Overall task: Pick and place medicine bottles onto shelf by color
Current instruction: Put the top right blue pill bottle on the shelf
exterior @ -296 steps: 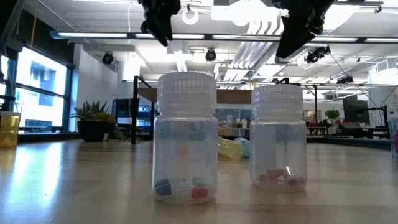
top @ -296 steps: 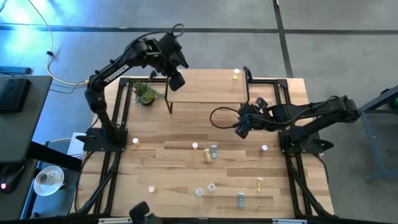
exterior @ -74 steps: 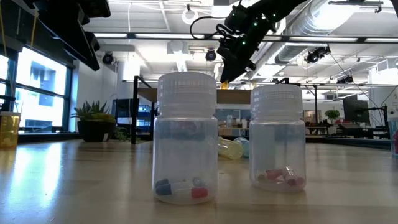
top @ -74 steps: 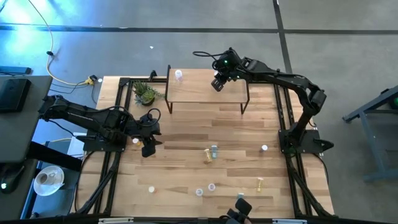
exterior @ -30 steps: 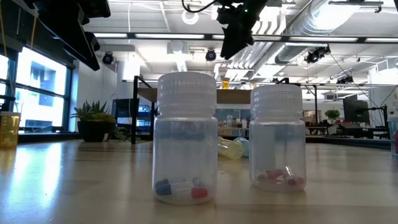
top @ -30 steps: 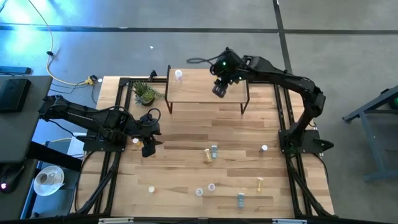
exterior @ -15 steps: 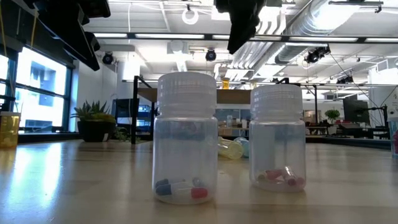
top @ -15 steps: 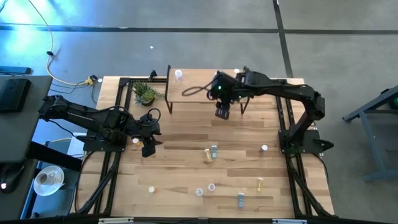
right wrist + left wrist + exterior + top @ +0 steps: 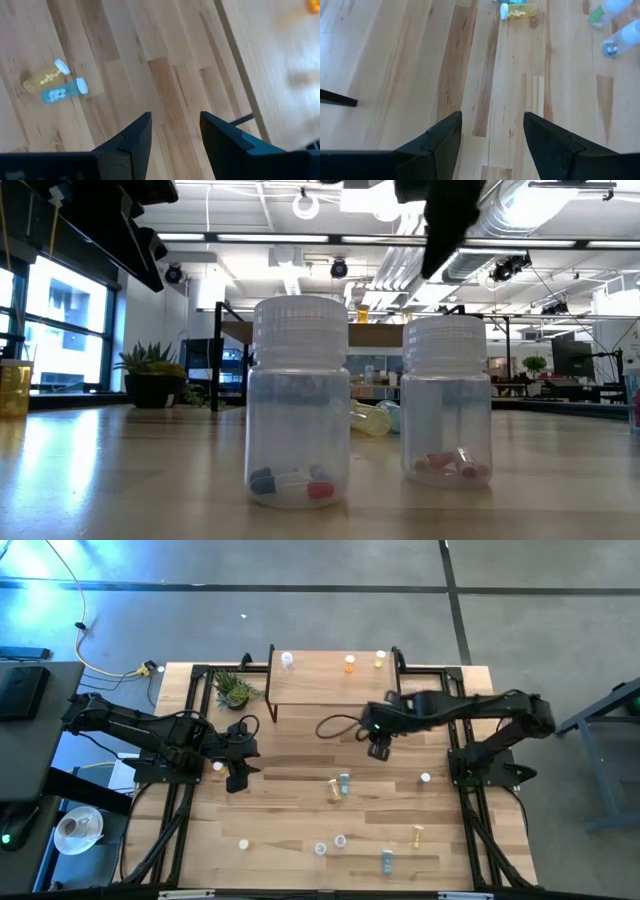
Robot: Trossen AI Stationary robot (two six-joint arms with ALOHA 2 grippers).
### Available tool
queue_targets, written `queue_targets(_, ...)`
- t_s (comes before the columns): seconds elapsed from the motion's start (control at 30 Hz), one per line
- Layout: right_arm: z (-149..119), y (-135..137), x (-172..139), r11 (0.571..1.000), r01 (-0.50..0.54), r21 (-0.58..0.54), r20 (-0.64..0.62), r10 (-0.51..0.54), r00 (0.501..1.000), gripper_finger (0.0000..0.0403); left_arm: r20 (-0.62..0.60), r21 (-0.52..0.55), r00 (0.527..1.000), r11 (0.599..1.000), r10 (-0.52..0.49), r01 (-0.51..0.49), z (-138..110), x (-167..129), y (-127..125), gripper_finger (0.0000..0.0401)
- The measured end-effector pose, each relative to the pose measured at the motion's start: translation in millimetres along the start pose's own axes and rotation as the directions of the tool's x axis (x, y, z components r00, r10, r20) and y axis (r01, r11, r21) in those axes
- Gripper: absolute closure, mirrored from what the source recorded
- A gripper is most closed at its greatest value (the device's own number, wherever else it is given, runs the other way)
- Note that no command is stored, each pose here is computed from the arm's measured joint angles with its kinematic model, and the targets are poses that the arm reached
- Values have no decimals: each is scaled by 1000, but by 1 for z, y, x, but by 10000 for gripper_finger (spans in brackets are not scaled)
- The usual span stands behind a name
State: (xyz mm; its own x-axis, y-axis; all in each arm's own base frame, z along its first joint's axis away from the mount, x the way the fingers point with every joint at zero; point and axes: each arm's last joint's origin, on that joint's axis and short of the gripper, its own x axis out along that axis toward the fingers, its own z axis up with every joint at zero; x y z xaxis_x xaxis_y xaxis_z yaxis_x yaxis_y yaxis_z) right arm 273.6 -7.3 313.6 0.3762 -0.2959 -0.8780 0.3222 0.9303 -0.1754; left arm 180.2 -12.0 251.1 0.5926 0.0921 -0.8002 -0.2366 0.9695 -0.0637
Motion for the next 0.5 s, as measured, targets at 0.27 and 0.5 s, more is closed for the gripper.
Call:
queue_targets(0.27,-38,18,-13,995,50,91,214,-69,974,244,141,-18,989,999,-42,45,14,-1,-4,199)
queue_targets(0.5,-60,38,-3,992,-7,122,324,-33,945,244,237,25,969,998,-70,66,25,0,-8,199)
